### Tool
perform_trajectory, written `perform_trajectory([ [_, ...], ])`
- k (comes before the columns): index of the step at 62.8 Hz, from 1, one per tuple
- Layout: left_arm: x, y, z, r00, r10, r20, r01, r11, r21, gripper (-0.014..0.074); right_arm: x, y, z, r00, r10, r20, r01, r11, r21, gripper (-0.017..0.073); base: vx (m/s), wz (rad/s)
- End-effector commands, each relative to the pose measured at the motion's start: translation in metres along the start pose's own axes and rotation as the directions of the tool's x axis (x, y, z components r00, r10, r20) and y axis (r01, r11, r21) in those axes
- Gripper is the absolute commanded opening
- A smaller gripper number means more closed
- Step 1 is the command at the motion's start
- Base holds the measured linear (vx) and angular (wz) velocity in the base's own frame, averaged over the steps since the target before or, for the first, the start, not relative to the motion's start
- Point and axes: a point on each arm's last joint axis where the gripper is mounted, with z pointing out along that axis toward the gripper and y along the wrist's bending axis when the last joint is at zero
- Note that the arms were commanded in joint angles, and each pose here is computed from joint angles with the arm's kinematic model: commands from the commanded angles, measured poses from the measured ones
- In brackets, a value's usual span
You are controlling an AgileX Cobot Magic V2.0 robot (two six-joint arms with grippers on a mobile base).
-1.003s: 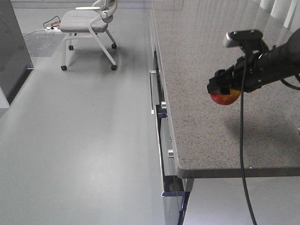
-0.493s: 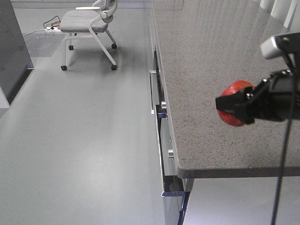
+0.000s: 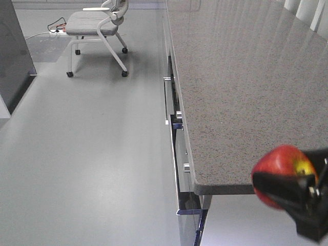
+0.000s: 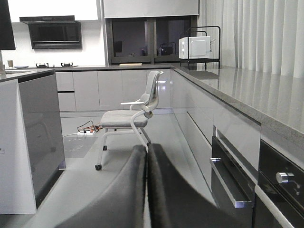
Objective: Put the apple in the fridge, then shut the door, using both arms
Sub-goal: 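Lift the apple off the countertop with the right gripper, then drive the base away from the counter holding the apple in the right gripper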
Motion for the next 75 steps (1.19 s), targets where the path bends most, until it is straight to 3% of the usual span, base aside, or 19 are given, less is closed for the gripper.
perform_trajectory([
  [1,0.0,0.0,-0.001,0.998,-0.019,0.062,0.019,1.0,0.006,-0.0006,0.002,0.011,-0.011,0.996,0.018,0.086,-0.016,1.0,-0.022,0.0422,0.0,0.0],
  [29,0.0,0.0,-0.001,0.998,-0.019,0.062,0.019,1.0,0.006,-0.0006,0.034,0.042,-0.034,0.989,0.017,0.146,0.001,0.993,-0.12,0.0422,0.0,0.0],
  [47,0.0,0.0,-0.001,0.998,-0.019,0.062,0.019,1.0,0.006,-0.0006,0.038,0.046,-0.035,0.993,0.008,0.114,0.011,0.987,-0.16,0.0422,0.0,0.0],
  [75,0.0,0.0,-0.001,0.998,-0.019,0.062,0.019,1.0,0.006,-0.0006,0.038,0.046,-0.035,0.994,0.008,0.113,0.011,0.987,-0.161,0.0422,0.0,0.0],
])
